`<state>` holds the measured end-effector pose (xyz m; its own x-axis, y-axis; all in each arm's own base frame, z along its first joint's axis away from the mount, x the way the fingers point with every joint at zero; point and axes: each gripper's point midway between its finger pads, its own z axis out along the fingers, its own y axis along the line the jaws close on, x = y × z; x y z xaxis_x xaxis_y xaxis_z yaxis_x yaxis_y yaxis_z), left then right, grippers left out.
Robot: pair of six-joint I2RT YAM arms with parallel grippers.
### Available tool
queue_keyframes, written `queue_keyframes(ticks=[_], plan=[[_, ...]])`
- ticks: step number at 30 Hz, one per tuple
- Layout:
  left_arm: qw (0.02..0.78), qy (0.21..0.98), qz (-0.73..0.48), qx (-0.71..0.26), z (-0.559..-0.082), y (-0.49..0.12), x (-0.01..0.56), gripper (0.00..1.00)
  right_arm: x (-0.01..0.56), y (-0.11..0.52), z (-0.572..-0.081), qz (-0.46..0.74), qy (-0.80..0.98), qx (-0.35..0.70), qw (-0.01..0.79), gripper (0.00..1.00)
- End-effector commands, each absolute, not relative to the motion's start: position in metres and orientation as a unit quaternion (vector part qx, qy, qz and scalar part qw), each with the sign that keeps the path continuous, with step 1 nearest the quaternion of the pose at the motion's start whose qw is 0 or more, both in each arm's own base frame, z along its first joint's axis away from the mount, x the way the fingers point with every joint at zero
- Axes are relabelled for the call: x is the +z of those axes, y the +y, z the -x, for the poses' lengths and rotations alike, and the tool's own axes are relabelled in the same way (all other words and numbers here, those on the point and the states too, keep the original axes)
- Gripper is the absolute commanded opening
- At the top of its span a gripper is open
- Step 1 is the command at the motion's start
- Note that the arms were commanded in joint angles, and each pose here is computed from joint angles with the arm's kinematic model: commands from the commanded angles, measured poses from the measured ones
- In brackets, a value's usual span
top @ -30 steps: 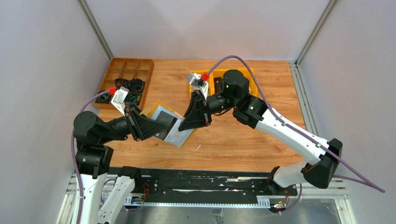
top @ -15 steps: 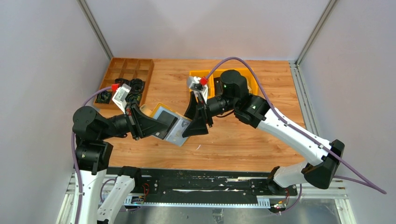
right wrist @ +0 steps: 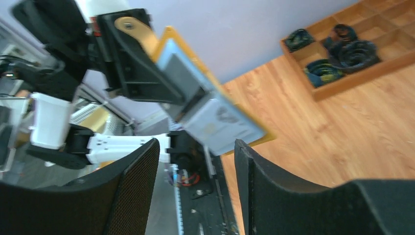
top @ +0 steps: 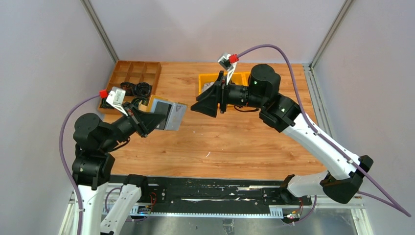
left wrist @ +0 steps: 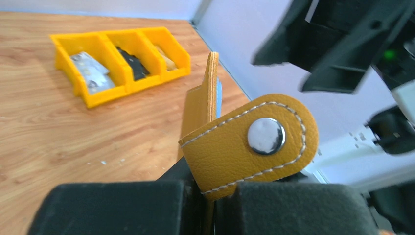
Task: Take the credit cards out of the card holder
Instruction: Remove the credit card from the card holder.
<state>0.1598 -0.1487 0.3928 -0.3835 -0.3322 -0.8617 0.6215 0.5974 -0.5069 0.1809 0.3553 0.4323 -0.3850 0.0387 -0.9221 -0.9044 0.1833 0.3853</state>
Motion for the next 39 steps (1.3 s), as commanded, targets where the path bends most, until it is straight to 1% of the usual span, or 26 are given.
queue_keyframes(ticks=[1, 6, 11, 15, 19, 23, 39], plan=[[0.588, 0.699, -0.045, -0.404, -0.181, -0.132, 0.396, 0.0, 0.446, 0.381, -0.151, 0.334, 0.608, 0.615, 0.375, 0.6], [0.566, 0.696, -0.011, -0.441, -0.186, -0.138, 0.398, 0.0, 0.423, 0.401, -0.142, 0.325, 0.602, 0.657, 0.315, 0.59], [0.539, 0.703, -0.008, -0.464, -0.181, -0.144, 0.4, 0.0, 0.417, 0.412, -0.146, 0.312, 0.612, 0.669, 0.285, 0.58], [0.51, 0.7, -0.021, -0.5, -0.176, -0.154, 0.401, 0.0, 0.408, 0.422, -0.153, 0.29, 0.623, 0.682, 0.251, 0.53], [0.476, 0.691, -0.03, -0.543, -0.173, -0.162, 0.4, 0.0, 0.403, 0.42, -0.167, 0.252, 0.628, 0.694, 0.246, 0.52], [0.462, 0.676, -0.031, -0.573, -0.17, -0.164, 0.404, 0.0, 0.405, 0.418, -0.171, 0.246, 0.627, 0.695, 0.25, 0.51], [0.47, 0.648, -0.064, -0.596, -0.14, -0.168, 0.435, 0.0, 0.398, 0.414, -0.176, 0.235, 0.627, 0.702, 0.242, 0.43]])
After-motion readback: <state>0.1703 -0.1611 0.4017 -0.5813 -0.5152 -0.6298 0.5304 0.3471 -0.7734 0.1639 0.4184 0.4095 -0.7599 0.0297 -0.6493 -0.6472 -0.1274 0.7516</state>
